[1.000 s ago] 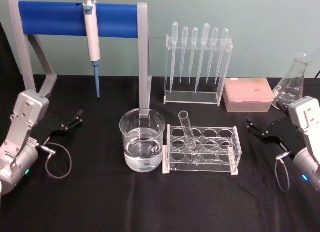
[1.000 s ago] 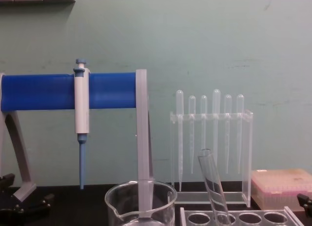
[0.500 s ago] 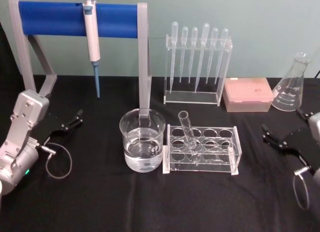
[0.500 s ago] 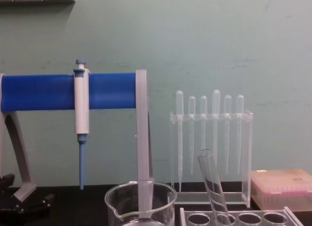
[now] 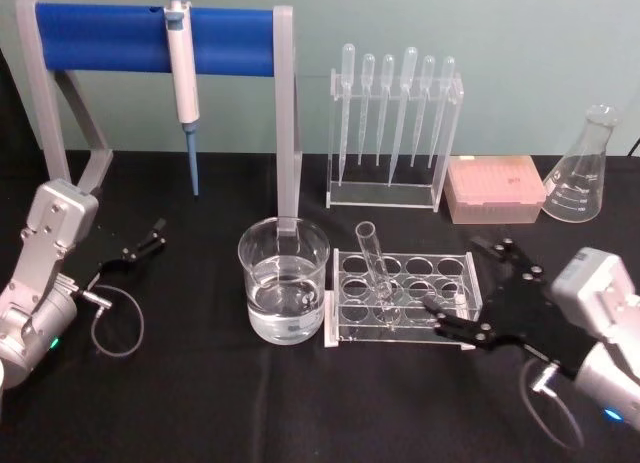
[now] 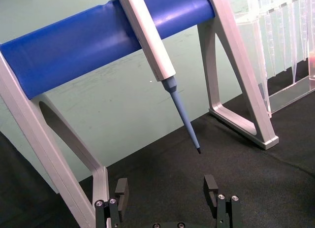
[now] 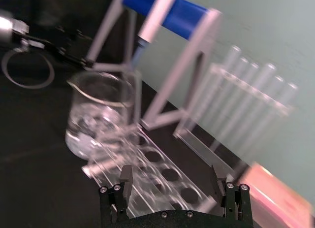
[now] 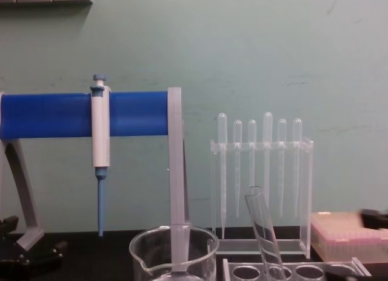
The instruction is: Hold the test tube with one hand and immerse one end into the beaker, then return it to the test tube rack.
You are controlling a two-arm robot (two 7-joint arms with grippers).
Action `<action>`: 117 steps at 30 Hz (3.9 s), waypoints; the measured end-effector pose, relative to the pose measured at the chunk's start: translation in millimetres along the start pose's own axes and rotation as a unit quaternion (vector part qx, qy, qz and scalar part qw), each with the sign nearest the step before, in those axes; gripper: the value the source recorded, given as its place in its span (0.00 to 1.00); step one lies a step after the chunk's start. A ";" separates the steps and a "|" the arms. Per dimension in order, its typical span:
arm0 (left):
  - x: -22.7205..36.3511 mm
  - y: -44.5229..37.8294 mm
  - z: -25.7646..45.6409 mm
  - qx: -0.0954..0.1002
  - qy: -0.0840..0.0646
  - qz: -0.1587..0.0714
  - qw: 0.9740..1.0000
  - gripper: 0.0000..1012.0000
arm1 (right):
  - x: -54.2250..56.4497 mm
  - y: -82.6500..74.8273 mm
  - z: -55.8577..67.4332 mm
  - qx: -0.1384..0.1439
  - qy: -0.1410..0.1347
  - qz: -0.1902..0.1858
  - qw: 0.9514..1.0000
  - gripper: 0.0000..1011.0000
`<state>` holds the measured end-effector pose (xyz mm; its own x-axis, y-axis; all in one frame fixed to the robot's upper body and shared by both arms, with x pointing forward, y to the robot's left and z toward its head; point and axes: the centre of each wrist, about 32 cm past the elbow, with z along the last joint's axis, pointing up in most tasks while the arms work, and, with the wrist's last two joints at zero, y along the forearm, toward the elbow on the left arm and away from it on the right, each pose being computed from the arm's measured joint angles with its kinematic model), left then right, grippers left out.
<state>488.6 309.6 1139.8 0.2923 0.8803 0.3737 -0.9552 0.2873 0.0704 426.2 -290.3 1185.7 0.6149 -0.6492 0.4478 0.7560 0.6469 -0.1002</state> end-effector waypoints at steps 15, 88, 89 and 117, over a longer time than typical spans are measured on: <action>0.1 0.0 0.0 0.000 0.000 0.000 1.000 0.99 | -14.3 62.7 5.7 0.033 0.003 0.029 0.999 0.99; 0.0 0.0 0.0 0.000 0.000 0.000 1.000 0.99 | 44.7 47.5 90.9 0.037 0.209 0.053 0.976 0.22; 0.1 0.0 0.0 0.000 0.000 0.000 1.000 0.99 | 44.6 47.6 90.9 0.037 0.209 0.053 0.976 0.22; 0.0 0.0 0.0 0.000 0.000 0.000 1.000 0.99 | 44.5 47.7 91.3 0.034 0.210 0.052 0.976 0.22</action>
<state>488.6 309.7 1139.8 0.2923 0.8803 0.3737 -0.9553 0.2873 0.0703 469.1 -251.8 1281.9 0.7356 -0.6765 0.0344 0.6772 0.7334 -0.0594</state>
